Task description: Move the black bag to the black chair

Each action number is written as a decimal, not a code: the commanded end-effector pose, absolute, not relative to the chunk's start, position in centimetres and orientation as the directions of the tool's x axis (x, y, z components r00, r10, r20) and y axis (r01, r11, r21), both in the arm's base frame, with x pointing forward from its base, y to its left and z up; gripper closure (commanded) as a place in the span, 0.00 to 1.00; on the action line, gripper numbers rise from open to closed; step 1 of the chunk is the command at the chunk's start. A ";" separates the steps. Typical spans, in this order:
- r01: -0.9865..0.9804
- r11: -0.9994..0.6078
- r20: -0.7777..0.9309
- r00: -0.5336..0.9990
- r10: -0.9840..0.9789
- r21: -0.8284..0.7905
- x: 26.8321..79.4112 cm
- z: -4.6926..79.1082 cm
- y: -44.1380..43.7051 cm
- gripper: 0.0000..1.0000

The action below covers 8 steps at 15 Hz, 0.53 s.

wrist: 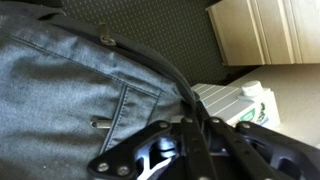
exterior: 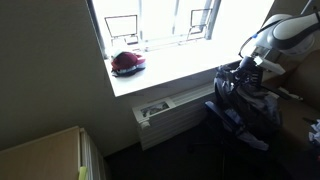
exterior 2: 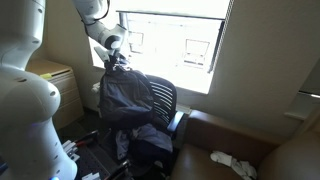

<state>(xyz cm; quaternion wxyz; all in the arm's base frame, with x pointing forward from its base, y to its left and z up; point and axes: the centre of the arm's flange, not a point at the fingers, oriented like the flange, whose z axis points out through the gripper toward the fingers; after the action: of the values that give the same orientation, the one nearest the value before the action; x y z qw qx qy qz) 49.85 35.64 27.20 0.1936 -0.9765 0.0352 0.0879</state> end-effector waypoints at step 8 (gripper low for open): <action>0.085 -0.737 -0.293 0.883 0.368 -0.671 56.0 22.0 25.0 0.99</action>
<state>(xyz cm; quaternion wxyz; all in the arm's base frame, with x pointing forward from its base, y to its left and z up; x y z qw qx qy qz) 53.74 27.90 23.04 0.2905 -0.9360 -0.1075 0.1670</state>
